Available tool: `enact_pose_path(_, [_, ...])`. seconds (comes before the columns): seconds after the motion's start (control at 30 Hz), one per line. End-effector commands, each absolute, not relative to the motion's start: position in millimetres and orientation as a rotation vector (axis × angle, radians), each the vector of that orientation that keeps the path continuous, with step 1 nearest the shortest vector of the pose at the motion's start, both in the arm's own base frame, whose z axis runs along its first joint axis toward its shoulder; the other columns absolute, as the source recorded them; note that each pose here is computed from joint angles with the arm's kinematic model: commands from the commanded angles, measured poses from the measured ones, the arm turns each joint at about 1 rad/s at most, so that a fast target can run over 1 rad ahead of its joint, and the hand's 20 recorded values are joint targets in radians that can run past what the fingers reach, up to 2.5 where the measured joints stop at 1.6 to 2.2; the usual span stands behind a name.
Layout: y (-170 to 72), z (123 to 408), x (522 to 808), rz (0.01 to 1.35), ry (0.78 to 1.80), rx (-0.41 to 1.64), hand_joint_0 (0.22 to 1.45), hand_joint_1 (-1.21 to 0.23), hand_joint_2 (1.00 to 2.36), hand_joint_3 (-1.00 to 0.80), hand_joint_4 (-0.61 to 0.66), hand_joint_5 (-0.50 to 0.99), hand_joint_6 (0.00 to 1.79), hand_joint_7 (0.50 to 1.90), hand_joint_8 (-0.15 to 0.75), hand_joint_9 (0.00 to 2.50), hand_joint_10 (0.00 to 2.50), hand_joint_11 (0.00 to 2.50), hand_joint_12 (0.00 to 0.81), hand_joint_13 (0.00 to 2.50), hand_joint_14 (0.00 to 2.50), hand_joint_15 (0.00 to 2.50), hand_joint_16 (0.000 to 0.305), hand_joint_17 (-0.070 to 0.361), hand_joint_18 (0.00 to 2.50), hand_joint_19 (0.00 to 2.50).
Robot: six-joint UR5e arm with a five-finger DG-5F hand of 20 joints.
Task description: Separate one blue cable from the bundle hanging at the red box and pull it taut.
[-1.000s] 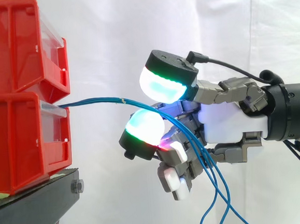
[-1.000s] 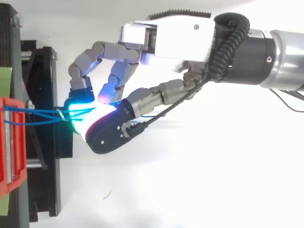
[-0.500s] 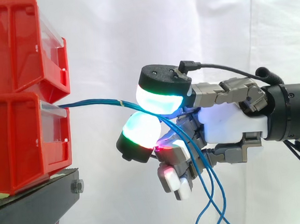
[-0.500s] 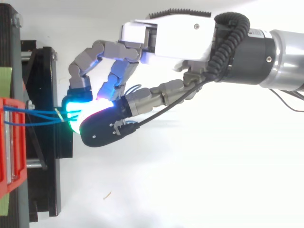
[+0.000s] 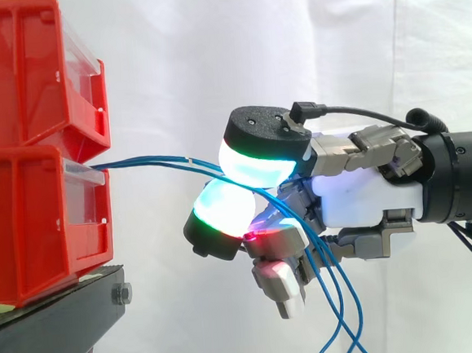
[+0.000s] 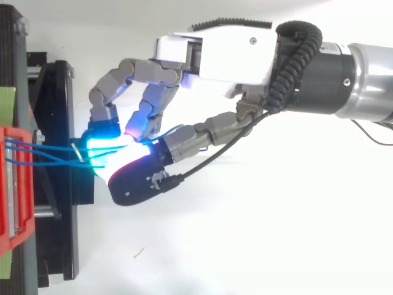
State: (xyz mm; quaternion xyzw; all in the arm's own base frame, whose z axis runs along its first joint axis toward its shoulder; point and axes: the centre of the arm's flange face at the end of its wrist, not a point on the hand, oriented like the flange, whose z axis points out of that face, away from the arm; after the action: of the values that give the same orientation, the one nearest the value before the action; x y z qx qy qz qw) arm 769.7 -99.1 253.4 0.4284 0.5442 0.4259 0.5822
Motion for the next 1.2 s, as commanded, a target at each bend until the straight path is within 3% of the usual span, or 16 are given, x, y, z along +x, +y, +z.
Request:
enact_pose_path(0.0, [-97.8, 253.2, 769.8, 0.995, 1.273, 1.000, 0.73, -0.91, 1.01, -0.31, 0.15, -0.21, 0.94, 0.99, 0.348, 1.11, 0.01, 1.42, 0.391, 1.16, 0.02, 0.91, 0.045, 0.102, 1.05, 0.57])
enact_pose_path(0.17, [-97.2, 253.2, 770.0, 0.992, 1.270, 1.003, 0.72, -0.94, 1.00, -0.50, 0.16, -0.20, 0.94, 0.97, 0.348, 1.13, 0.01, 1.46, 0.391, 1.17, 0.03, 0.96, 0.046, 0.103, 1.06, 0.57])
enact_pose_path(0.37, [-97.2, 253.1, 769.8, 0.991, 1.271, 1.004, 0.59, -0.99, 1.00, -0.50, 0.17, -0.22, 0.93, 0.98, 0.343, 1.07, 0.01, 1.48, 0.395, 1.15, 0.03, 0.97, 0.047, 0.106, 1.06, 0.59])
enact_pose_path(0.43, [-97.2, 253.1, 769.8, 0.991, 1.271, 1.004, 0.56, -0.92, 1.00, -0.50, 0.19, -0.23, 0.92, 0.96, 0.342, 1.04, 0.00, 1.50, 0.398, 1.14, 0.03, 0.98, 0.049, 0.110, 1.04, 0.62])
enact_pose_path(0.6, [-97.2, 252.3, 769.5, 0.991, 1.272, 1.005, 0.58, -0.51, 1.00, -0.47, 0.17, -0.22, 0.89, 0.90, 0.336, 1.18, 0.00, 1.50, 0.399, 1.17, 0.02, 0.97, 0.050, 0.112, 1.03, 0.68])
enact_pose_path(0.73, [-97.2, 252.5, 769.6, 0.991, 1.271, 1.004, 0.60, -0.41, 1.00, -0.45, 0.17, -0.21, 0.87, 0.91, 0.324, 1.22, 0.00, 1.49, 0.401, 1.19, 0.02, 0.96, 0.050, 0.112, 1.04, 0.69])
enact_pose_path(0.87, [-97.7, 252.3, 769.4, 0.987, 1.269, 1.007, 0.62, -0.47, 1.01, -0.26, 0.16, -0.20, 0.88, 0.90, 0.360, 1.25, 0.00, 1.50, 0.430, 1.22, 0.02, 0.94, 0.054, 0.121, 1.08, 0.65])
enact_pose_path(0.97, [-98.2, 251.2, 769.0, 0.984, 1.267, 1.010, 0.62, -0.64, 1.01, -0.09, 0.20, -0.20, 0.90, 0.87, 0.412, 1.24, 0.25, 1.38, 0.478, 1.26, 0.02, 0.91, 0.062, 0.140, 1.18, 0.59])
enact_pose_path(1.0, [-97.0, 250.5, 768.8, 0.984, 1.269, 1.010, 0.58, -0.65, 1.17, -0.10, 0.19, -0.20, 0.91, 0.85, 0.421, 1.23, 0.36, 1.35, 0.490, 1.26, 0.02, 0.91, 0.064, 0.145, 1.20, 0.58])
enact_pose_path(1.03, [-98.4, 249.7, 768.3, 0.981, 1.268, 1.012, 0.57, -0.66, 1.20, -0.09, 0.20, -0.20, 0.92, 0.85, 0.423, 1.22, 0.46, 1.31, 0.494, 1.26, 0.02, 0.90, 0.065, 0.146, 1.20, 0.57])
enact_pose_path(1.17, [-98.6, 250.8, 769.4, 0.984, 1.257, 1.008, 0.61, -0.74, 1.09, -0.10, 0.22, -0.20, 0.93, 0.85, 0.409, 1.18, 0.52, 1.30, 0.481, 1.24, 0.02, 0.90, 0.063, 0.142, 1.18, 0.58])
